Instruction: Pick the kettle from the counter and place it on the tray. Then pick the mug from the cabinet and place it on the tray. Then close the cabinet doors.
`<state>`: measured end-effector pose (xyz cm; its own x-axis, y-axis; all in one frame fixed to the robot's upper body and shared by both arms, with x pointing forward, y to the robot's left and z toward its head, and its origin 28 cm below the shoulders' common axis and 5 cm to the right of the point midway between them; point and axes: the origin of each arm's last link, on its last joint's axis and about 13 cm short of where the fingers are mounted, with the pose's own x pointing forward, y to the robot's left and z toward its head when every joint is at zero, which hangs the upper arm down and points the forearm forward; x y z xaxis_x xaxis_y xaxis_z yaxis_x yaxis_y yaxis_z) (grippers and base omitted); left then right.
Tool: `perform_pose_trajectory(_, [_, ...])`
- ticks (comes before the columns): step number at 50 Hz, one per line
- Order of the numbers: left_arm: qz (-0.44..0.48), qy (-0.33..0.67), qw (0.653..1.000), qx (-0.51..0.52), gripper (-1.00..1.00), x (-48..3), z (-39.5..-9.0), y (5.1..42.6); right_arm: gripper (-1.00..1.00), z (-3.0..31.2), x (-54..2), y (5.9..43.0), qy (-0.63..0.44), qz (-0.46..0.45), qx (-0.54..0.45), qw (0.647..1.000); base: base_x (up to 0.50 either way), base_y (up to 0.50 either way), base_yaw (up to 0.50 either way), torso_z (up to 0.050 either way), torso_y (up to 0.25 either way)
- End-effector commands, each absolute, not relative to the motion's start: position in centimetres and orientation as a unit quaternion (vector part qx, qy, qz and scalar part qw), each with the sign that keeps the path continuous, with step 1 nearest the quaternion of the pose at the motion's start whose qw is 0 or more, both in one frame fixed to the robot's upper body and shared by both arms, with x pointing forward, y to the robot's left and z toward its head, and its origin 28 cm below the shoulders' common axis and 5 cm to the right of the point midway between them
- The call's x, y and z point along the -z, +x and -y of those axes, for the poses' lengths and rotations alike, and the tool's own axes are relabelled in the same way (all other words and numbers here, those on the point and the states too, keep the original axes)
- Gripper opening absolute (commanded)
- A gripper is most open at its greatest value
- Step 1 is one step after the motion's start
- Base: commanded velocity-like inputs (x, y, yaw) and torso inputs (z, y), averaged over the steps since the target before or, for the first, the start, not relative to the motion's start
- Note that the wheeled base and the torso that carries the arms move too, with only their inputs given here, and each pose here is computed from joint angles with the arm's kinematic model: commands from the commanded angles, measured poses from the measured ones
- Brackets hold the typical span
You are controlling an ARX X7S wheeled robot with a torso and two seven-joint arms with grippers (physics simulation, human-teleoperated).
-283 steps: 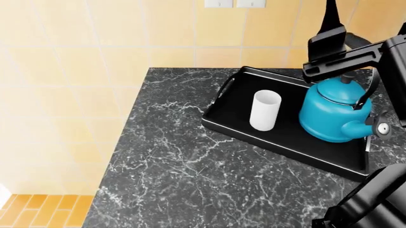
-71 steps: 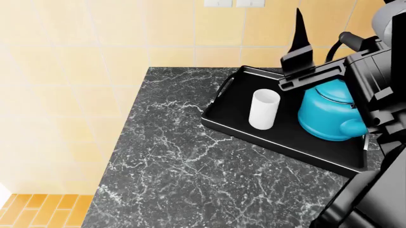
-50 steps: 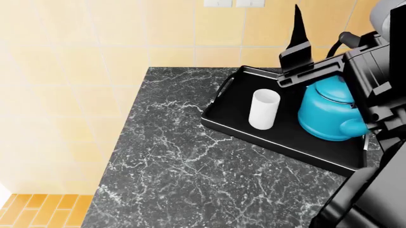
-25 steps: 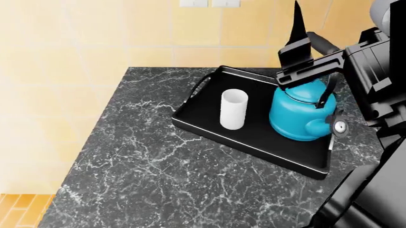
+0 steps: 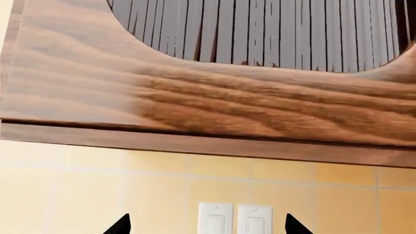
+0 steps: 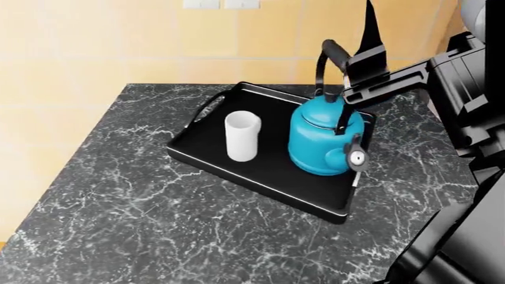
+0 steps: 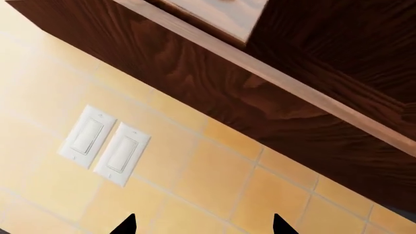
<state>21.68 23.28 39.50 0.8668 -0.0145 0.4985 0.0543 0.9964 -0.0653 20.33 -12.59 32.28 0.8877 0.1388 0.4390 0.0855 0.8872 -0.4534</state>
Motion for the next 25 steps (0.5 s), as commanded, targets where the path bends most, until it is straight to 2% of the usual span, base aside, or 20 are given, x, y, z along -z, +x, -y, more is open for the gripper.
perform_pose_trajectory(1, [0.255, -0.040, 0.966, 0.017, 1.00, -39.32, -23.34, 21.81, 1.00, 12.55, -32.34, 20.36, -0.238, 0.237, -0.015, 0.942, 0.00, -0.29, 0.00, 0.000, 0.000])
perform_pose_trajectory(25, [0.255, -0.044, 0.966, 0.015, 1.00, -39.48, -23.59, 21.91, 1.00, 12.32, -32.61, 20.47, -0.241, 0.236, -0.017, 0.941, 0.00, -0.27, 0.00, 0.000, 0.000])
